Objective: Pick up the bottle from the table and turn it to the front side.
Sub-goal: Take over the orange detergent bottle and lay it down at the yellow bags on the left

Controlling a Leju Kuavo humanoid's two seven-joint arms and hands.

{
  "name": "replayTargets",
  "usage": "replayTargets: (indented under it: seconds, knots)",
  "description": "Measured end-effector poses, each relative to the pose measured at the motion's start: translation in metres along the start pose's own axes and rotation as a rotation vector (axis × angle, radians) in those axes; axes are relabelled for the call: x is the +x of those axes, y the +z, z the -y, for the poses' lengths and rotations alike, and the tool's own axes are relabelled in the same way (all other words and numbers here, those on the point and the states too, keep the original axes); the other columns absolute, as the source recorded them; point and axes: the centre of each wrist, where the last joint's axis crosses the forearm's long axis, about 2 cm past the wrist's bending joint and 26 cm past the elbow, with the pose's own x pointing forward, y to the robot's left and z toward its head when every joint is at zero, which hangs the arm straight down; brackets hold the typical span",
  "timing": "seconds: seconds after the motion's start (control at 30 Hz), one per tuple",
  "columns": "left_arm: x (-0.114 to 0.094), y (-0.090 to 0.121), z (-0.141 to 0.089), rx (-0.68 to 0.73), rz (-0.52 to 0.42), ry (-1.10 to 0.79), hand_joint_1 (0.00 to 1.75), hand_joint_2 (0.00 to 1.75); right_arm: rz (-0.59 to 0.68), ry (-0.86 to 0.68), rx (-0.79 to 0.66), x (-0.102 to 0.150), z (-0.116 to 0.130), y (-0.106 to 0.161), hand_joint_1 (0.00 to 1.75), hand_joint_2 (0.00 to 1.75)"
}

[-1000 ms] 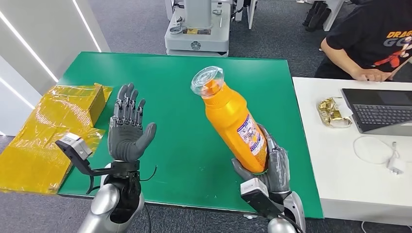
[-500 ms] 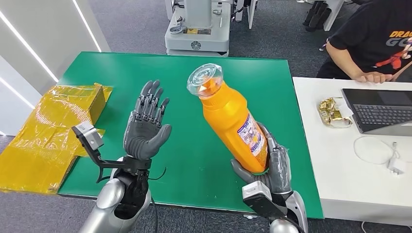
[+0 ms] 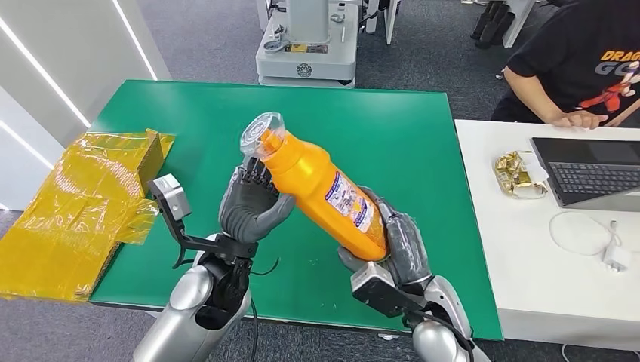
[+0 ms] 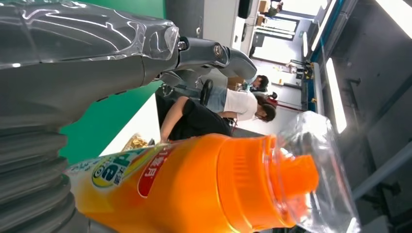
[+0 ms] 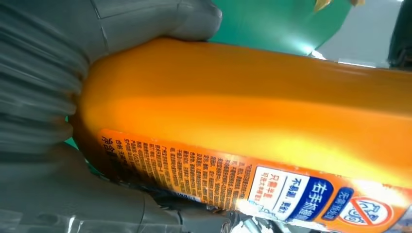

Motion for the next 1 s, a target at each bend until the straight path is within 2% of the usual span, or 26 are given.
replayTargets:
  seconds: [0.23, 0.6, 1.0]
  knots:
    - [-0.004, -0.001, -0.002, 0.005, -0.004, 0.003, 0.0, 1.75, 0.008, 0.004, 0.079, -0.002, 0.002, -0.014, 1.75, 1.75]
    - [-0.009, -0.001, -0.005, 0.012, -0.021, -0.001, 0.0, 1.75, 0.019, 0.018, 0.154, -0.003, -0.001, -0.022, 1.75, 1.75]
    - [-0.014, 0.002, -0.007, 0.02, -0.034, -0.007, 0.0, 1.75, 0.056, -0.008, 0.299, -0.002, 0.0, -0.035, 1.75, 1.75]
